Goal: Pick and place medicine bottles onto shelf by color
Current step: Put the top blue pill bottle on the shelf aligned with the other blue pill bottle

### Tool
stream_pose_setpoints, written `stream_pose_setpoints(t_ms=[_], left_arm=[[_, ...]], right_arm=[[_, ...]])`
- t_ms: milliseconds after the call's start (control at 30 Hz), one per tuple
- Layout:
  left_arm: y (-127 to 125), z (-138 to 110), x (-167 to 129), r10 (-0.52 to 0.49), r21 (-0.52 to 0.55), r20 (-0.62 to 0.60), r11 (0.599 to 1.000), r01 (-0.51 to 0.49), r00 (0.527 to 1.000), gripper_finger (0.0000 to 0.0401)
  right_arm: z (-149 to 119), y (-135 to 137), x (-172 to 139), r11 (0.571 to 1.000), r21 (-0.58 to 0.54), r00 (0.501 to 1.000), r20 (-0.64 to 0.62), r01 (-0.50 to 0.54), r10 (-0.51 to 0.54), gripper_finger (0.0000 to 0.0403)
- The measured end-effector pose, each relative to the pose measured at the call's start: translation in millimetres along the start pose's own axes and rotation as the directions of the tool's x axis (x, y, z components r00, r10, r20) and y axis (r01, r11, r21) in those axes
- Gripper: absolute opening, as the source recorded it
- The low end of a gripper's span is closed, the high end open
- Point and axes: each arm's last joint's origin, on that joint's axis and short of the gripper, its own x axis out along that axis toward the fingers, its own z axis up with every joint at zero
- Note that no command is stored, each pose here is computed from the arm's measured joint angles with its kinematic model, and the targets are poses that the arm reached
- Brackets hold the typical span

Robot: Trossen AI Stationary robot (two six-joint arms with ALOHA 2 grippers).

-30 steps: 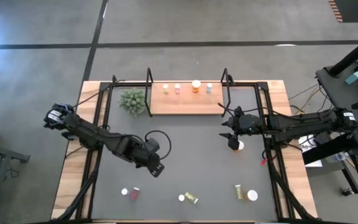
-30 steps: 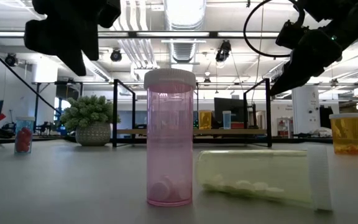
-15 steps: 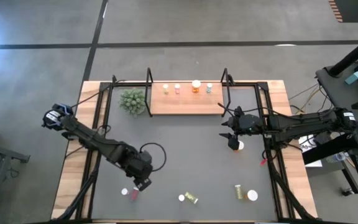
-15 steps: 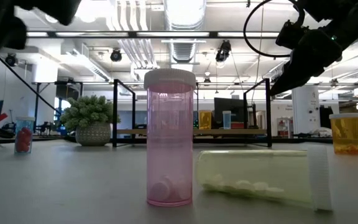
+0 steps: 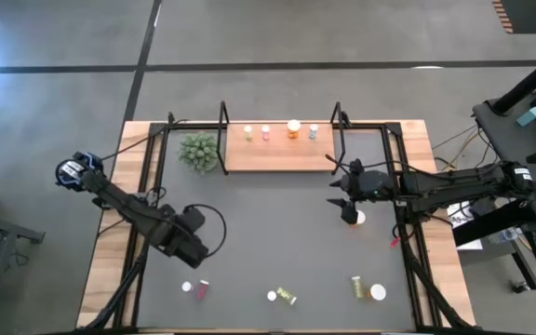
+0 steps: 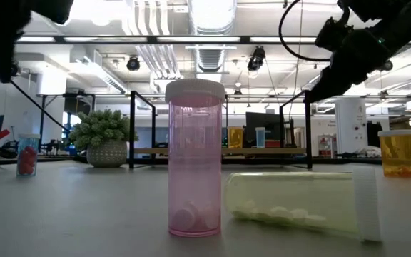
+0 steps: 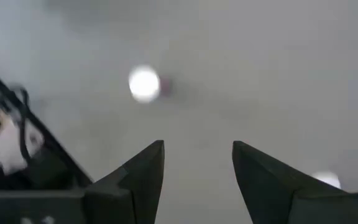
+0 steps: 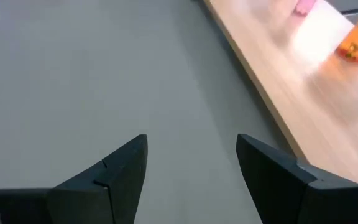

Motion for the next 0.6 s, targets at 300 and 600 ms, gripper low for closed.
stream_pose_setpoints(t_ms=[300, 600], left_arm=[[17, -2, 28, 0.128, -0.06, 0.09, 0.991, -0.123, 0.988, 0.0173], [52, -17, 50, -0.142, -0.229, 0.108, 0.959, 0.164, 0.984, 0.0173]], right_arm=[[28, 3, -3, 0.945, 0.305, 0.958, 0.284, -0.117, 0.027, 0.0238], [55, 4, -14, 0.839, 0.431, 0.83, 0.556, -0.332, 0.042, 0.0238]])
